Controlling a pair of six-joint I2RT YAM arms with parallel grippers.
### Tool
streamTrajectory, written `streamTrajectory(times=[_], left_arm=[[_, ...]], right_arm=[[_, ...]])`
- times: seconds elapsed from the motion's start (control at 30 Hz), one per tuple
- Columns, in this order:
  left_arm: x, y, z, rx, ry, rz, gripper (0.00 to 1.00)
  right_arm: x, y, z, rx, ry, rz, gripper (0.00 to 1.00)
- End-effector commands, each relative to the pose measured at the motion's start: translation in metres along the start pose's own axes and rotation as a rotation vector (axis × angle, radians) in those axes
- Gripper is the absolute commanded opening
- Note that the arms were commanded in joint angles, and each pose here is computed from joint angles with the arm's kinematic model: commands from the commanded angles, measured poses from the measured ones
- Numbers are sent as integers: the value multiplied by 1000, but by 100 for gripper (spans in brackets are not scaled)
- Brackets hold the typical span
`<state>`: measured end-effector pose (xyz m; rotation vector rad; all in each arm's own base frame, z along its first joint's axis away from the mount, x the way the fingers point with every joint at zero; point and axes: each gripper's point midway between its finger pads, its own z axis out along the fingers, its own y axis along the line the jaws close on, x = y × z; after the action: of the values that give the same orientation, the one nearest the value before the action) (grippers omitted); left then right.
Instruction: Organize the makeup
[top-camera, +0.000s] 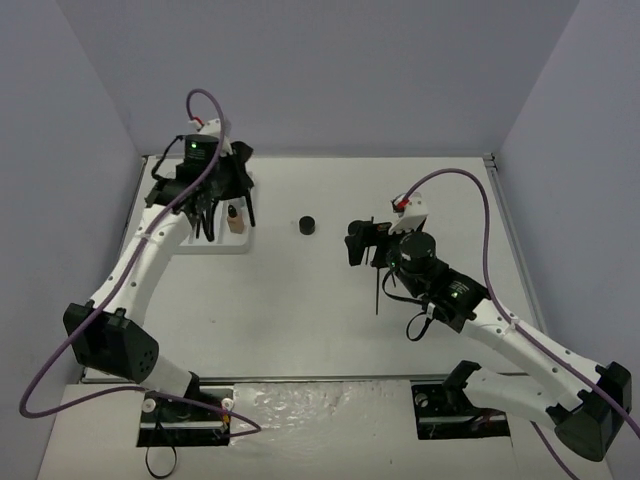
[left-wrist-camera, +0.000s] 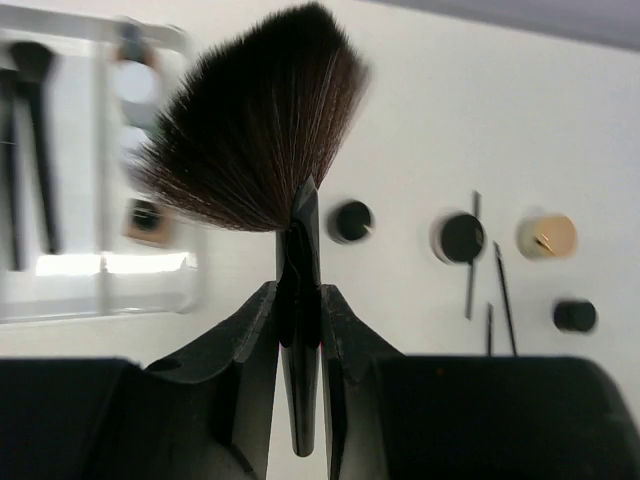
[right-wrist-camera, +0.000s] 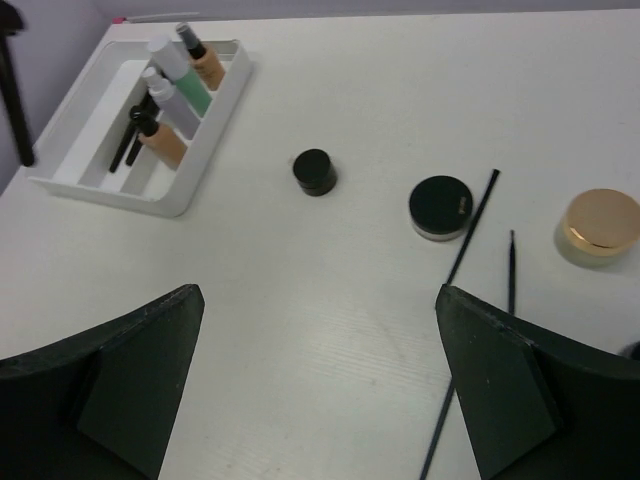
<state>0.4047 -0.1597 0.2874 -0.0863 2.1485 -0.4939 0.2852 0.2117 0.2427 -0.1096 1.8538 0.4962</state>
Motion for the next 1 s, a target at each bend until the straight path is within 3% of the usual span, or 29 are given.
streamTrajectory(times=[0.0, 0.27, 0.47, 0.8, 0.97], left_arm=[[-50, 67, -19, -146, -65, 116, 0], [-65, 170, 31, -250, 3, 136, 0], [-47, 210, 87, -226, 107, 178, 0], [-17, 227, 135, -165, 176, 171, 0], [-7, 236, 143, -178, 199, 166, 8]], right_arm=[[-41, -28, -13, 92, -94, -2, 100], [-39, -41, -13, 116, -85, -17, 100], [-36, -45, -11, 136, -75, -31, 100], [-33, -51, -2, 167, -50, -52, 100], [-34, -51, -1, 167, -51, -53, 100]])
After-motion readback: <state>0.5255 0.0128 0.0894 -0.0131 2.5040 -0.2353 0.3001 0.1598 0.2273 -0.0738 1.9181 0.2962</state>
